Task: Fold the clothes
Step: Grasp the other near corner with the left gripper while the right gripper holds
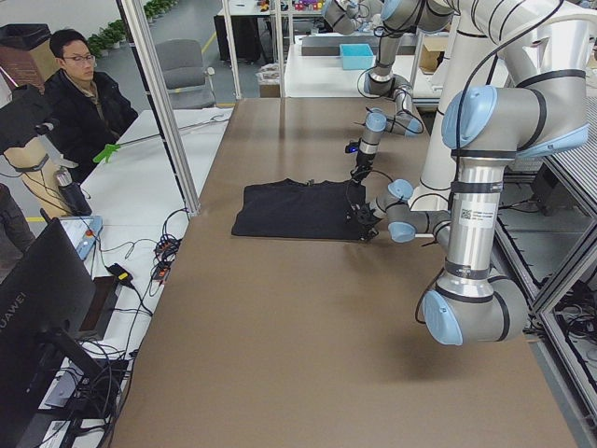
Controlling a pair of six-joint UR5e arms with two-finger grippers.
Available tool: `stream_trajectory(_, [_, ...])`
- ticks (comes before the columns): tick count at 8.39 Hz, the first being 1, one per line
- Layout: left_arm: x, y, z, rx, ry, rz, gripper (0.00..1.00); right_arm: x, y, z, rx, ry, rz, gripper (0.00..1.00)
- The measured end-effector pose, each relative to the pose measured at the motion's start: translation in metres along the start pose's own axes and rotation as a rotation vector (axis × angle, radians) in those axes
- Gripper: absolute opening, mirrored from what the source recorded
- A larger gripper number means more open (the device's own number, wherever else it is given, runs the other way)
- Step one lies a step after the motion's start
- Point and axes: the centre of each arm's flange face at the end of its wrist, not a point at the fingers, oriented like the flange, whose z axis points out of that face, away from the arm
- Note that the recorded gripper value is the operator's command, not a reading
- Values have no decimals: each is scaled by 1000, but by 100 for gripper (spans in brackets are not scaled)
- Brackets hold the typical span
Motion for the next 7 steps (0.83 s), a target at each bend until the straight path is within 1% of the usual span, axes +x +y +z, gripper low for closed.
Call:
stream_trajectory(1, [-21, 20, -4, -6, -12, -2, 58, 0, 0, 0, -1, -1, 0, 0])
stream_trajectory(2, [-33, 33, -6, -11, -19, -2, 46, 0, 1, 0, -1, -1, 0, 0])
stream_trajectory(3, [-40, 41, -8, -14, -21, -6, 26, 0, 1, 1, -1, 0, 0, 0])
stream_trajectory(4, [-41, 45, -10, -19, -20, -10, 3, 1, 0, 1, -1, 0, 0, 0])
stream_trajectory(5, [-39, 48, -12, -23, -15, -15, 0, 1, 0, 1, 0, 1, 0, 0])
stream_trajectory(7, [-32, 43, -14, -21, -5, -25, 0, 3, -2, 2, 3, 5, -1, 0])
